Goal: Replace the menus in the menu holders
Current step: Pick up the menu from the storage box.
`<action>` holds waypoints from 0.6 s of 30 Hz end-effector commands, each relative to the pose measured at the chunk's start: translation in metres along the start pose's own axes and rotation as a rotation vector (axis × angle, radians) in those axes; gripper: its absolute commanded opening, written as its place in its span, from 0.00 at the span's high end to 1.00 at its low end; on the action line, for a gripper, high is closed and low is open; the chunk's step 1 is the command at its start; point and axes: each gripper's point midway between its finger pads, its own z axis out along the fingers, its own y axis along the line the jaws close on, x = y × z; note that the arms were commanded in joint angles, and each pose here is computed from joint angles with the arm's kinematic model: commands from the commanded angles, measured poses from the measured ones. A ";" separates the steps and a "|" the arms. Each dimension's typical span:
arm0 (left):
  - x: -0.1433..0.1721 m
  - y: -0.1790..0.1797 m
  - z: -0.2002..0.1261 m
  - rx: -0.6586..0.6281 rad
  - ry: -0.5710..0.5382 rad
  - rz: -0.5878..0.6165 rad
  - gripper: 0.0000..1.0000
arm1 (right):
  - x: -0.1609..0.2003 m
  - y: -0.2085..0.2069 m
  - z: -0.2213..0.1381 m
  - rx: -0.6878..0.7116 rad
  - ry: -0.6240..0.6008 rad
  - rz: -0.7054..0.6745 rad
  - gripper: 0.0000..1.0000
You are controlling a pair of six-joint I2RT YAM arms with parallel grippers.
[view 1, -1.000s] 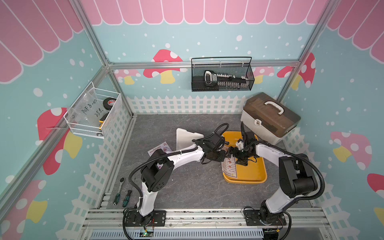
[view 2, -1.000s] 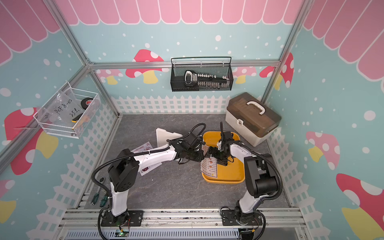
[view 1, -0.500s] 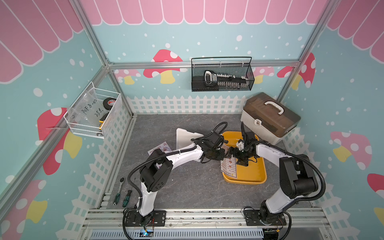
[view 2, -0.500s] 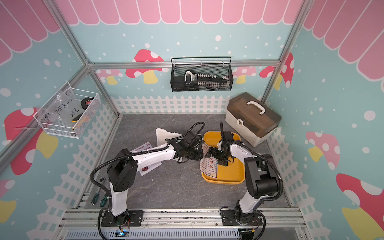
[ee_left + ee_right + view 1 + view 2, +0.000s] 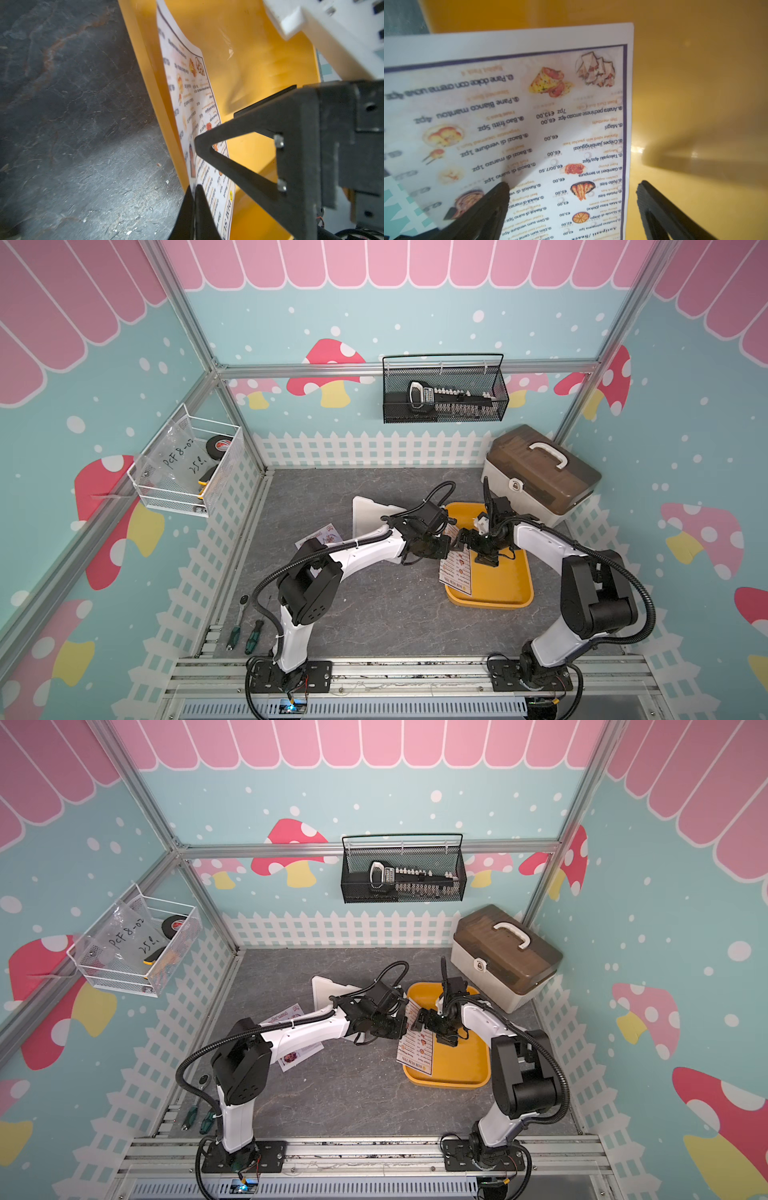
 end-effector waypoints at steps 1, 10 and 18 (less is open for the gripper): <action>-0.018 -0.013 -0.025 0.033 -0.048 -0.005 0.92 | -0.004 0.004 -0.015 0.014 -0.024 -0.024 0.02; -0.024 -0.023 -0.036 0.063 -0.061 0.018 1.00 | -0.020 0.009 -0.050 0.009 -0.096 -0.076 0.02; -0.046 -0.044 -0.081 0.105 -0.132 0.114 1.00 | -0.037 0.040 -0.110 -0.153 -0.289 -0.246 0.01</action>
